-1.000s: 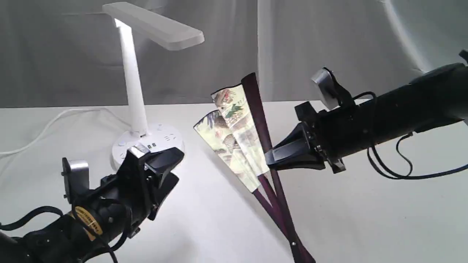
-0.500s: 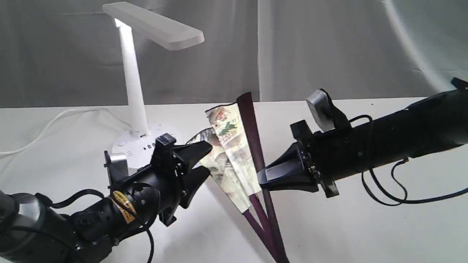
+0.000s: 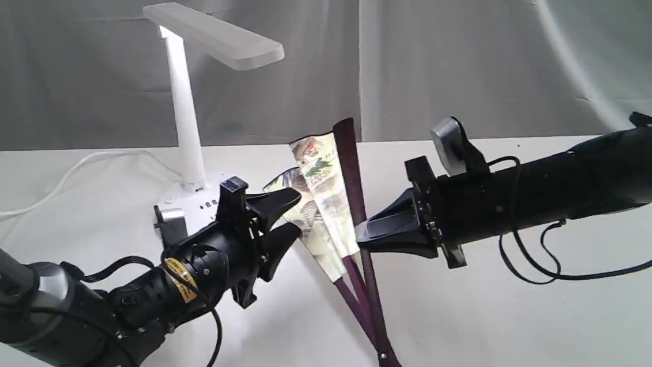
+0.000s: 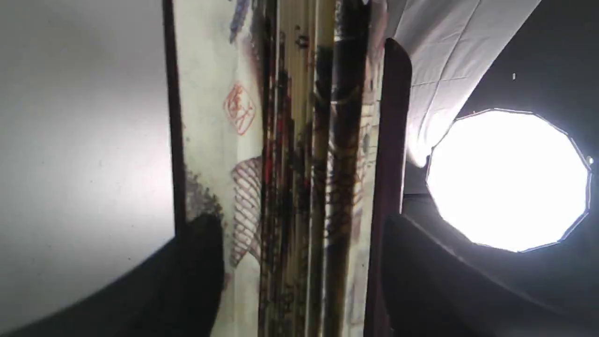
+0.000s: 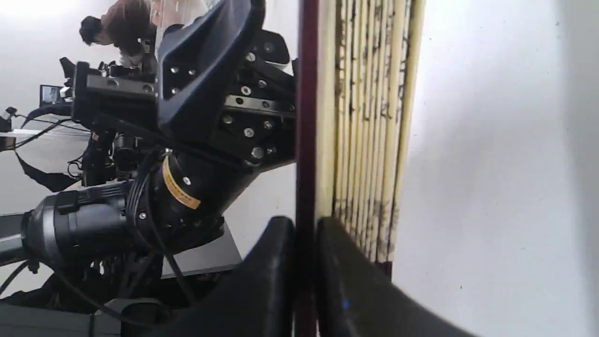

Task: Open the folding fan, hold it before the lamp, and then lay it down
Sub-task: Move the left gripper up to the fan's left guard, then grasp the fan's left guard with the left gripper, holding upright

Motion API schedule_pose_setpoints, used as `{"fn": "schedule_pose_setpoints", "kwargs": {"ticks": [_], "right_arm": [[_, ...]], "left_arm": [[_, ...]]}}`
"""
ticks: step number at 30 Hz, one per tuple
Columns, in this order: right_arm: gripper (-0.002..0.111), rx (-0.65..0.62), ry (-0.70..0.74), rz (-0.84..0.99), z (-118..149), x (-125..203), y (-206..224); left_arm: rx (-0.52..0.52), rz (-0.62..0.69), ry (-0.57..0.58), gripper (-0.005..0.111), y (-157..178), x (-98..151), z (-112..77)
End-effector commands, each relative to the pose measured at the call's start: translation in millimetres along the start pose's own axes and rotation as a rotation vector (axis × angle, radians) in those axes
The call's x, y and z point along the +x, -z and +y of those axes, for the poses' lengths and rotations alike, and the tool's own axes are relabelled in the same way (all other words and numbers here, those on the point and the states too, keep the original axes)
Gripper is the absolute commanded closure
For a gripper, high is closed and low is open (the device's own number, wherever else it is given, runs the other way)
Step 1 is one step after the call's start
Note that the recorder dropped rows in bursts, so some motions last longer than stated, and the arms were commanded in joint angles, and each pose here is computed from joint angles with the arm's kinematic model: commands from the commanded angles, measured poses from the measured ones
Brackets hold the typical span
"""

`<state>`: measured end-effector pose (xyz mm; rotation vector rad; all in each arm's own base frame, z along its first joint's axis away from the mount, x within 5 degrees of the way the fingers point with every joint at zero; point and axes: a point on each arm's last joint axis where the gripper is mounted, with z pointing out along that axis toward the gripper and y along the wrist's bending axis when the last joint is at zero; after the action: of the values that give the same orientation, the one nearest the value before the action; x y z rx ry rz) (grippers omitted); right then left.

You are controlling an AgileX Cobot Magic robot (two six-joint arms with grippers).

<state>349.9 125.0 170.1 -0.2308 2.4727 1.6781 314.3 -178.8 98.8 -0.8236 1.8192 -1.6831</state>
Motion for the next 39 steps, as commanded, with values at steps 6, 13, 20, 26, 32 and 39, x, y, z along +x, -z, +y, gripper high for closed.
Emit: {"fn": "schedule_pose_setpoints", "kwargs": {"ticks": [6,13,20,26,32,39], "right_arm": [[0.108,-0.026,0.033,-0.017,7,-2,2],[0.108,-0.034,0.021,-0.044,6,-4,6],[0.108,-0.044,0.03,-0.019,11,-1,-4],[0.108,-0.054,0.023,-0.012,14,0,-9],[0.108,-0.076,0.025,0.0,21,2,-20],[0.108,-0.099,0.025,-0.004,26,3,-27]], "left_arm": [[0.008,0.013,-0.006,0.053,3,-8,-1.4],[-0.009,0.044,-0.018,0.054,13,-32,0.4],[-0.005,0.03,-0.016,0.054,13,-33,-0.2],[-0.005,0.03,-0.027,0.054,13,-33,-0.2],[-0.001,0.005,-0.015,0.054,13,-36,-0.6],[-0.002,0.012,-0.038,0.054,13,-35,-0.5]]}}
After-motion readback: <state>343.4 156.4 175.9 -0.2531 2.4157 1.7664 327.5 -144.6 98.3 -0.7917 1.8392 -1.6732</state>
